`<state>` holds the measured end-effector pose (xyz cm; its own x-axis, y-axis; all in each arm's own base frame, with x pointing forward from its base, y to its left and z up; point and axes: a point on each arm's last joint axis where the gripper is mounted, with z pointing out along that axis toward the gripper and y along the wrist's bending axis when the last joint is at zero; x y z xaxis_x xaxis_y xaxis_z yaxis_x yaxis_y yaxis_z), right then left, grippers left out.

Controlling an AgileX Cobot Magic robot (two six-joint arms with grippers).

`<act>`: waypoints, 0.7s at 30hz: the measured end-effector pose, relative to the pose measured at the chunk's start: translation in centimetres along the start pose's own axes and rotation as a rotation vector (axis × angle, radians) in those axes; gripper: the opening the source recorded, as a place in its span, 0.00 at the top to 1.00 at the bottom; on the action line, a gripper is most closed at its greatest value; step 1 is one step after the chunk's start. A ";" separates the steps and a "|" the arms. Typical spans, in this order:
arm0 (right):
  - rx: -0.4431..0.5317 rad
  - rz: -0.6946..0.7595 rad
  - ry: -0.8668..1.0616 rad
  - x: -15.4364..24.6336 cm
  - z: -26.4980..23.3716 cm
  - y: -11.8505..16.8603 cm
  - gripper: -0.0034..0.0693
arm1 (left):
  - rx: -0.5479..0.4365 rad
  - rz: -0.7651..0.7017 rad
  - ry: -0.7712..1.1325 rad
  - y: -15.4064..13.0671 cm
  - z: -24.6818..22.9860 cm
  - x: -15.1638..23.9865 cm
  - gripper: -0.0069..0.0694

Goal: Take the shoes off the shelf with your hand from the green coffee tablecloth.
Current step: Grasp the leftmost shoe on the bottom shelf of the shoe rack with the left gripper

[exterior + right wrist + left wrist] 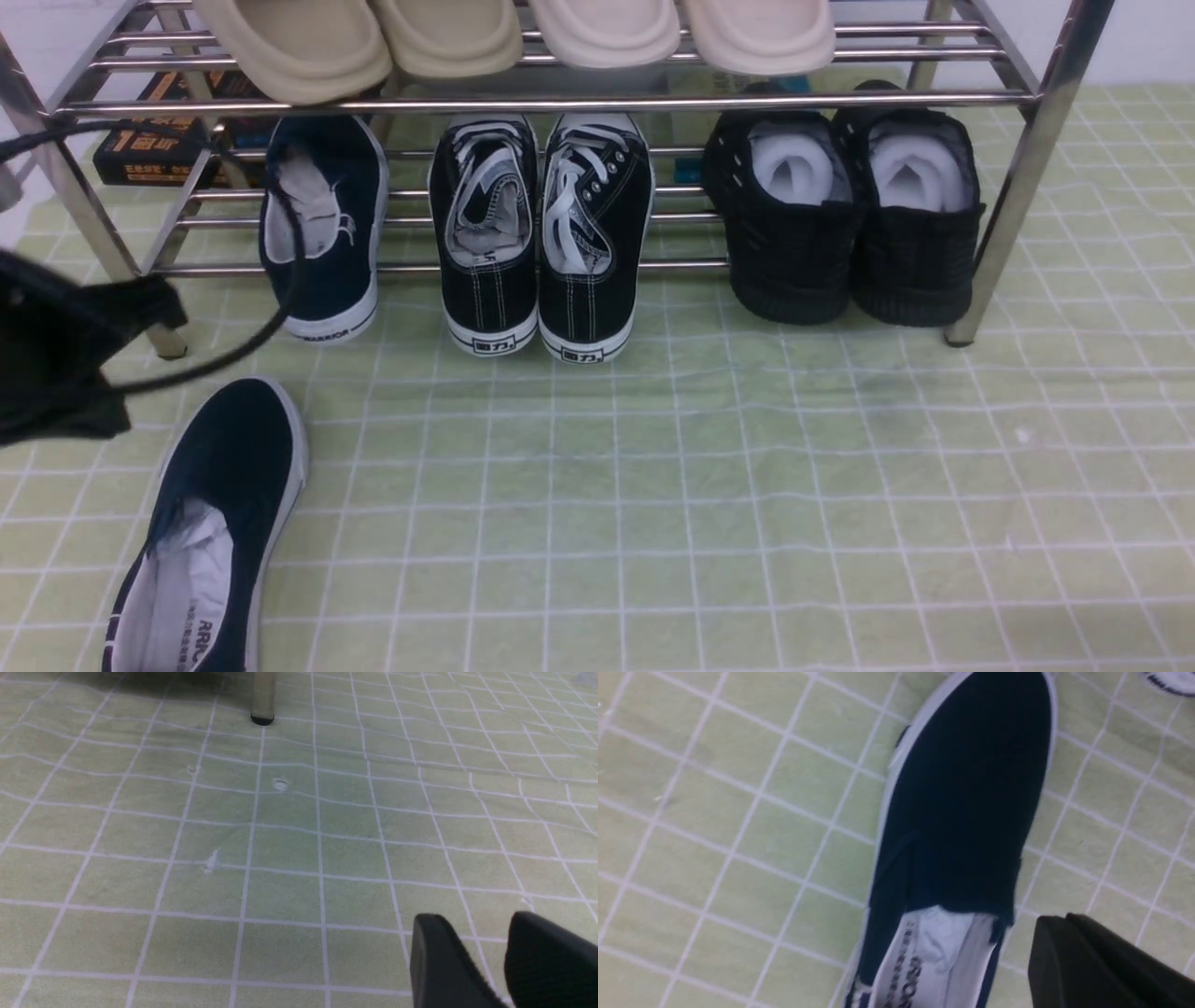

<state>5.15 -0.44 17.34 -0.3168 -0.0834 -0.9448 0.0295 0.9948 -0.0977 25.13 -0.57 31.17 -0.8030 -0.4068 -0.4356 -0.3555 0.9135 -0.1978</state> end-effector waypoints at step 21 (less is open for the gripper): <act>0.000 0.000 0.000 0.0 0.0 0.0 0.63 | 0.082 0.101 -0.128 -5.2 9.1 -10.2 0.40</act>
<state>5.15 -0.44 17.34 -0.3168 -0.0834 -0.9448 0.0295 0.9948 -0.0977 39.49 -1.18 28.64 -0.7632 -0.3153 -0.5640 -0.2321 0.9484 -0.2160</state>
